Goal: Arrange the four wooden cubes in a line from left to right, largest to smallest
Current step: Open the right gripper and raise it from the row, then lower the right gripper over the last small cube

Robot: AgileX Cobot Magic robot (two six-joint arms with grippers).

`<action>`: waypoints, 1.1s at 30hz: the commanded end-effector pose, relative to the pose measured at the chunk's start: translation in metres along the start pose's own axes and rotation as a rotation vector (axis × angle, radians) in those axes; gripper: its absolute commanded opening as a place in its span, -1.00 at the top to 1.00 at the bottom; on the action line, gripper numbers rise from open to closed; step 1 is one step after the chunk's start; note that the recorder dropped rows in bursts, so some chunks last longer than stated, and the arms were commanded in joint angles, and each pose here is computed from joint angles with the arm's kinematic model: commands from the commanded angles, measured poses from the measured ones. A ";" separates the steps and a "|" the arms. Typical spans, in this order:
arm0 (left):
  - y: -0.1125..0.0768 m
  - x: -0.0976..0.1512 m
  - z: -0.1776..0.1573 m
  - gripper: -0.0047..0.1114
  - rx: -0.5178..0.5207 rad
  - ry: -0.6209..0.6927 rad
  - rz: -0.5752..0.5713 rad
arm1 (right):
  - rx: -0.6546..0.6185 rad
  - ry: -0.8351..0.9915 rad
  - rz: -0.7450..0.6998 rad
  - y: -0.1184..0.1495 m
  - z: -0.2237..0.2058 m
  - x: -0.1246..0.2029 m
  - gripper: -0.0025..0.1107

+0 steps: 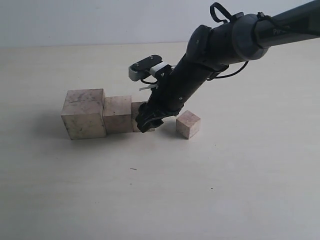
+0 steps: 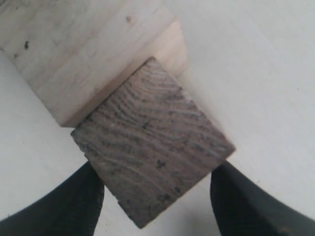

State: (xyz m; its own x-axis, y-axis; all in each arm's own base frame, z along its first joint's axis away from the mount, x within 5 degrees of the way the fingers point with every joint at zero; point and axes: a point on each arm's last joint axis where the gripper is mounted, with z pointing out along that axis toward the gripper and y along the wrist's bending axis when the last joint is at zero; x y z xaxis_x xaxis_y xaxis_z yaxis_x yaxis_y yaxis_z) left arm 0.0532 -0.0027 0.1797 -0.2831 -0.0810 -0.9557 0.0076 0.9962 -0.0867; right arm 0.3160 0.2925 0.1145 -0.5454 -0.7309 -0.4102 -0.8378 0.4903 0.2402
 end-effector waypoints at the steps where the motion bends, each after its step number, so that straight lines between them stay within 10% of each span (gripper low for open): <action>1: -0.001 -0.001 0.000 0.92 0.008 -0.016 -0.004 | -0.011 -0.008 0.006 0.002 -0.001 -0.002 -0.09; 17: -0.001 -0.001 0.000 0.92 0.008 -0.016 -0.004 | 0.122 0.017 -0.080 0.020 -0.087 -0.013 -0.08; 22: -0.001 -0.001 0.000 0.92 0.008 -0.016 -0.004 | 0.313 0.100 -0.087 0.022 -0.140 -0.004 0.96; 30: -0.001 -0.001 0.000 0.92 0.008 -0.016 -0.004 | 0.372 0.089 0.041 -0.004 -0.123 0.024 0.93; 33: -0.001 -0.001 0.000 0.92 0.008 -0.016 -0.004 | 0.330 0.071 0.080 0.000 -0.120 0.025 0.63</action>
State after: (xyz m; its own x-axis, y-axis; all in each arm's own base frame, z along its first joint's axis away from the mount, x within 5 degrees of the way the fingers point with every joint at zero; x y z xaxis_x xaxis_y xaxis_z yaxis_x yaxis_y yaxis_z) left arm 0.0532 -0.0027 0.1797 -0.2831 -0.0810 -0.9557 0.0076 0.9962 -0.0867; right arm 0.2996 0.2155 0.2093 -0.6033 -0.7362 -0.3066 -0.7586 0.6484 -0.0641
